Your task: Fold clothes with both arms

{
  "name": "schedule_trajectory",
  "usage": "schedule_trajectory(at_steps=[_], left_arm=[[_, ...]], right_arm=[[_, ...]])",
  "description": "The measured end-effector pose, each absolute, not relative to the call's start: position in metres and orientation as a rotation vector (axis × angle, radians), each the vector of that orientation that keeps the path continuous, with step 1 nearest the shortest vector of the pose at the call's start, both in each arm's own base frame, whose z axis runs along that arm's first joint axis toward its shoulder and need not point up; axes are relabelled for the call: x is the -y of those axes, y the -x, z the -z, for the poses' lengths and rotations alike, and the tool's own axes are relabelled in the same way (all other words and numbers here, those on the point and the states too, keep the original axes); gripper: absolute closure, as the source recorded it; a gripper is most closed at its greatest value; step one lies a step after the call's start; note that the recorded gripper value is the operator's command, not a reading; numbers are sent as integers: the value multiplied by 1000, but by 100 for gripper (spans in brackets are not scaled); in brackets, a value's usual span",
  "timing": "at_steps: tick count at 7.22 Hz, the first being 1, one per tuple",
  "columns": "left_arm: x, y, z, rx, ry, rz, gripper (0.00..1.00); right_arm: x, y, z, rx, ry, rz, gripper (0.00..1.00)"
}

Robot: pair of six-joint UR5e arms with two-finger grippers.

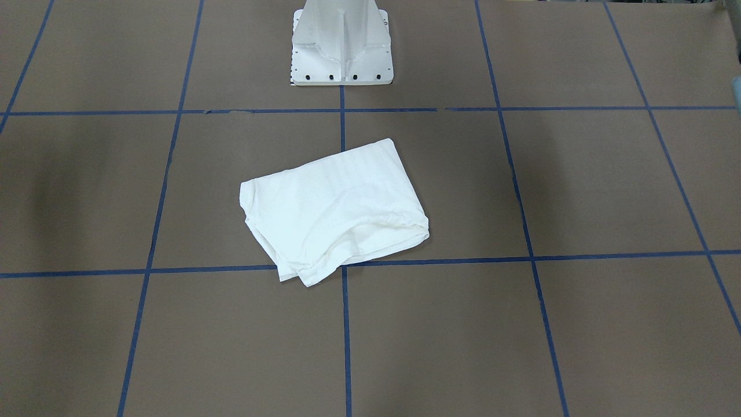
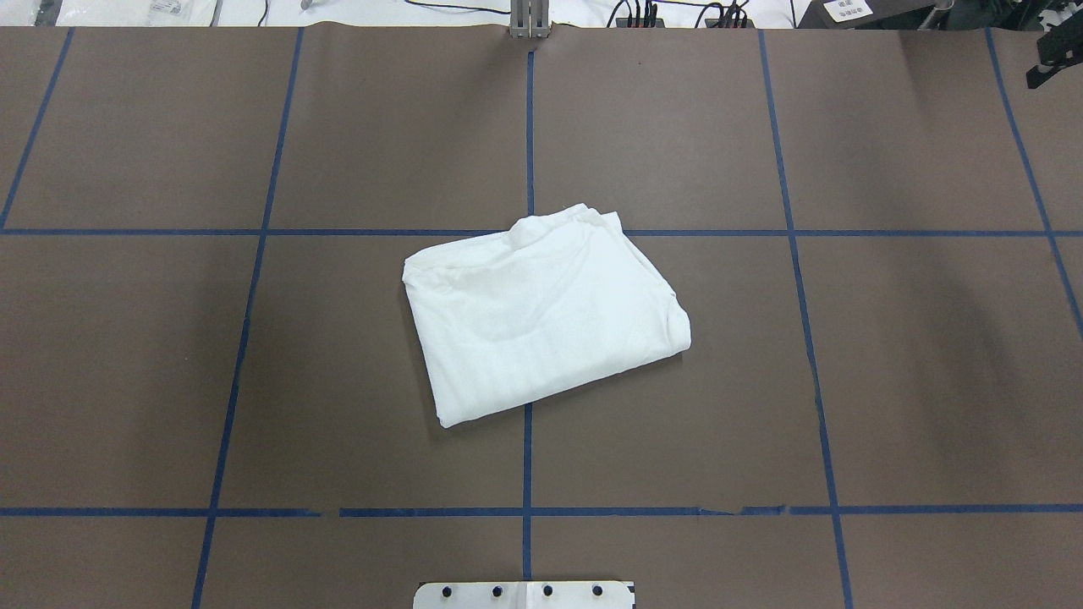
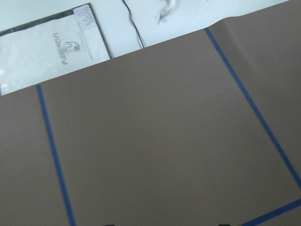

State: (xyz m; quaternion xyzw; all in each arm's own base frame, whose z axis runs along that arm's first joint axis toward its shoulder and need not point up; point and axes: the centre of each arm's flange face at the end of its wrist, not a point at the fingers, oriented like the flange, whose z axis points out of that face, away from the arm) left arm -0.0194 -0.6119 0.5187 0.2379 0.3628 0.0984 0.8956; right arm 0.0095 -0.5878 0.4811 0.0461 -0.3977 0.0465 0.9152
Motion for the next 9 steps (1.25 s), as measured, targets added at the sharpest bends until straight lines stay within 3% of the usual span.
schedule_trajectory(at_steps=[3, 9], left_arm=[[597, 35, -536, -743, -417, -170, 0], [573, 36, -539, -745, -400, -165, 0]], right_arm=[[561, -24, -508, 795, -94, -69, 0], [556, -25, -527, 783, -69, -78, 0]])
